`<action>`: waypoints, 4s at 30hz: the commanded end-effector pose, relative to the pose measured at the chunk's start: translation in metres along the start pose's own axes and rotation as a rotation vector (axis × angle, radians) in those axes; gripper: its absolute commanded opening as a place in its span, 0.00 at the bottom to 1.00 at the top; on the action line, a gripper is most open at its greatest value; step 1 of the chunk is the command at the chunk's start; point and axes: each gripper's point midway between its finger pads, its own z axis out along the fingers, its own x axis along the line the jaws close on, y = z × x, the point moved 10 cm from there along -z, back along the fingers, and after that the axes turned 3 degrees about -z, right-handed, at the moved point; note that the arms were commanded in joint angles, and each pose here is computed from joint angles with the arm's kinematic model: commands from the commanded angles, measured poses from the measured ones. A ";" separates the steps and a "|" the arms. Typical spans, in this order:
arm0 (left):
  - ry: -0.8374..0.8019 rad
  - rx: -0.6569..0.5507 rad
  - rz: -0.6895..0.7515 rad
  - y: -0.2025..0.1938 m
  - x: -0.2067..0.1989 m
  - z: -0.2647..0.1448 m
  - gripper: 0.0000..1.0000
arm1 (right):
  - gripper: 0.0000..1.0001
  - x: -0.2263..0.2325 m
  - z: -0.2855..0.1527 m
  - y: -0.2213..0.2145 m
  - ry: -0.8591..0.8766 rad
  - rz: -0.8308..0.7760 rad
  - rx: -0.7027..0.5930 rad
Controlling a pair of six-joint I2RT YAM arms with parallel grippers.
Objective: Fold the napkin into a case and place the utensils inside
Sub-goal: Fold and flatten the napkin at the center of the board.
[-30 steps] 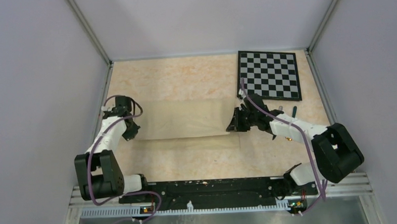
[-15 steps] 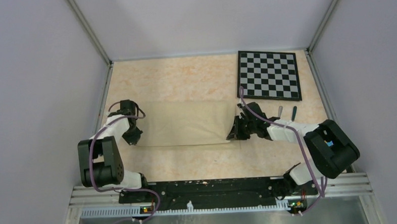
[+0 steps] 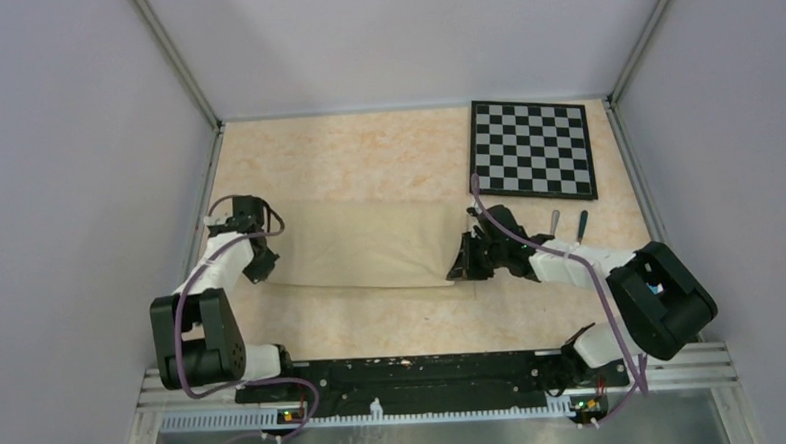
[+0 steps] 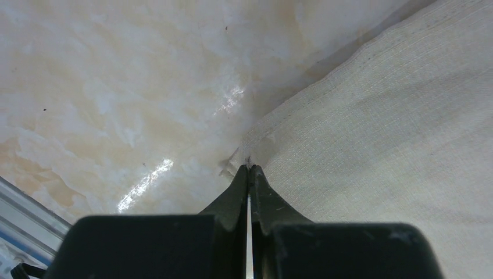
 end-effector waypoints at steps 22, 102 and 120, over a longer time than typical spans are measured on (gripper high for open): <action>0.003 -0.003 -0.020 -0.004 0.001 0.008 0.00 | 0.00 0.006 0.003 -0.010 0.002 -0.008 -0.017; -0.050 0.079 -0.109 -0.025 0.007 0.016 0.36 | 0.12 0.013 -0.029 -0.032 -0.038 0.043 -0.001; -0.272 0.055 -0.069 -0.002 -0.006 -0.030 0.53 | 0.63 0.009 -0.076 -0.038 0.084 -0.029 -0.071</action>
